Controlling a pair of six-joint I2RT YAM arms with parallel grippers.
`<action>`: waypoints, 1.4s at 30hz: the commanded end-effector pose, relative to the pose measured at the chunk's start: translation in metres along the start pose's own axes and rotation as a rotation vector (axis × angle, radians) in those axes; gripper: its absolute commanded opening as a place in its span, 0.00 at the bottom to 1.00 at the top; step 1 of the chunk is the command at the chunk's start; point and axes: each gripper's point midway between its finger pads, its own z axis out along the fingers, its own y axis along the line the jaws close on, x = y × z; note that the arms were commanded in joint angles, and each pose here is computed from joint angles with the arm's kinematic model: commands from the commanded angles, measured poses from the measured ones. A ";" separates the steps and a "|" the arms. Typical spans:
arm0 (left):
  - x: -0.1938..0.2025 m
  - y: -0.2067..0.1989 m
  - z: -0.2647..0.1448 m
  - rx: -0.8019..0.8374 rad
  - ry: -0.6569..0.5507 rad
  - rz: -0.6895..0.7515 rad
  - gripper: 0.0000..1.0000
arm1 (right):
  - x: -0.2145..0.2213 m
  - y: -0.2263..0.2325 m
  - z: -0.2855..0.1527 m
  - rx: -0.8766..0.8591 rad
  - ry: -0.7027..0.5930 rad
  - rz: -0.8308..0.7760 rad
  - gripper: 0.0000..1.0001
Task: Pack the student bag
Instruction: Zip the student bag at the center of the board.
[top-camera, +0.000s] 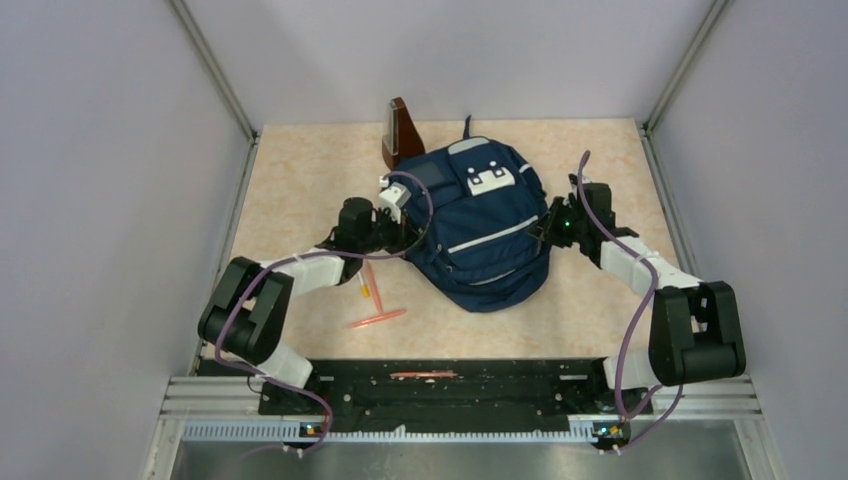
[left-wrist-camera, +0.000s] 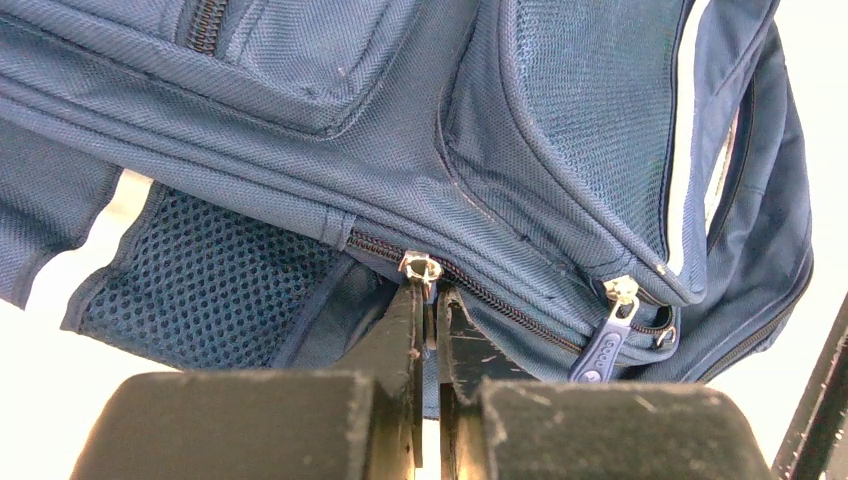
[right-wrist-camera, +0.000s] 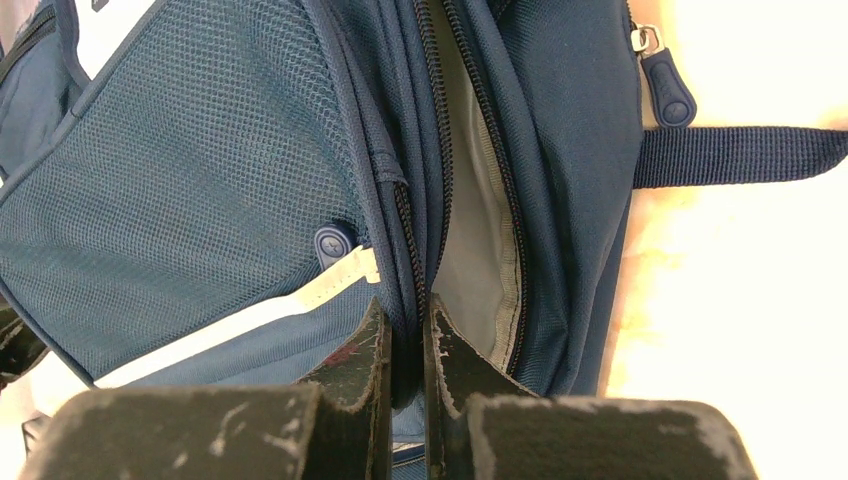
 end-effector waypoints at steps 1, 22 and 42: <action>0.014 -0.039 -0.009 0.121 0.096 -0.054 0.00 | -0.041 0.018 0.001 -0.054 -0.135 0.012 0.00; -0.018 -0.031 -0.038 -0.065 -0.052 -0.137 0.48 | -0.035 0.015 0.008 -0.059 -0.117 0.013 0.00; -0.013 -0.008 -0.013 -0.037 -0.035 -0.129 0.41 | -0.032 0.018 0.001 -0.070 -0.114 0.010 0.00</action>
